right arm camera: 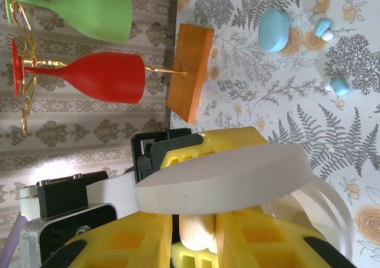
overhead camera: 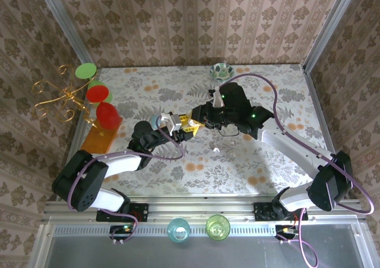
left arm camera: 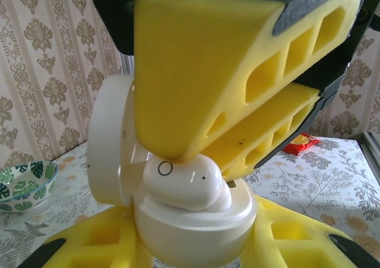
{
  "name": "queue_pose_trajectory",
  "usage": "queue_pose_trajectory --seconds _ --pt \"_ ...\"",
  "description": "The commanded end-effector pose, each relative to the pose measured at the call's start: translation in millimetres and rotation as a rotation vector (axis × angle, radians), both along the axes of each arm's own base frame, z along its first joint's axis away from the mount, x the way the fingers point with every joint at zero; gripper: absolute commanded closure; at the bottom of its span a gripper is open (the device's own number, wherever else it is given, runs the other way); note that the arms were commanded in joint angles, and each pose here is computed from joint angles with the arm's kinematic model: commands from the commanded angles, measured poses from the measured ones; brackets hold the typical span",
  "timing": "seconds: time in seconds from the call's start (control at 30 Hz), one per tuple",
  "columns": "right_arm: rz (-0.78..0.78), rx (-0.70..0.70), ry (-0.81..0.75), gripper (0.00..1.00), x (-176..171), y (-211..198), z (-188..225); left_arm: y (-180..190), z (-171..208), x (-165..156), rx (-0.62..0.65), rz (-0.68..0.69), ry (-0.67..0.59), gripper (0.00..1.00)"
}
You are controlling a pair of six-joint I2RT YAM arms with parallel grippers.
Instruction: Insert the wireless bluetooth earbuds into the charging case
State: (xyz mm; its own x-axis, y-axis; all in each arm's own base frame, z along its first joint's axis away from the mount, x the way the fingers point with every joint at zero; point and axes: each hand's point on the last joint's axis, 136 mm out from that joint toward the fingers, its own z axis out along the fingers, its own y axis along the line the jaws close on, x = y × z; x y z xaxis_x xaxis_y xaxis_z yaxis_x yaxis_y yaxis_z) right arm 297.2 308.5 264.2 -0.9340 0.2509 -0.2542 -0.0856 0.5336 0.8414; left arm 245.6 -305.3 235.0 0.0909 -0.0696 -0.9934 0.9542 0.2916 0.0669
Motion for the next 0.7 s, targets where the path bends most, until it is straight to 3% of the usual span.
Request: queue_pose_trajectory --seconds 0.0,0.47,0.67 --pt "-0.024 -0.064 -0.001 0.73 -1.3 -9.2 -4.9 0.4 36.2 -2.5 -0.078 -0.003 -0.088 0.78" --pt "-0.034 -0.041 -0.066 0.64 -7.9 -17.5 21.0 2.2 37.9 2.6 -0.083 0.030 -0.092 0.79" --pt "-0.014 -0.004 -0.180 0.57 -18.5 -24.8 41.7 5.1 35.1 1.3 -0.080 0.030 -0.102 0.79"
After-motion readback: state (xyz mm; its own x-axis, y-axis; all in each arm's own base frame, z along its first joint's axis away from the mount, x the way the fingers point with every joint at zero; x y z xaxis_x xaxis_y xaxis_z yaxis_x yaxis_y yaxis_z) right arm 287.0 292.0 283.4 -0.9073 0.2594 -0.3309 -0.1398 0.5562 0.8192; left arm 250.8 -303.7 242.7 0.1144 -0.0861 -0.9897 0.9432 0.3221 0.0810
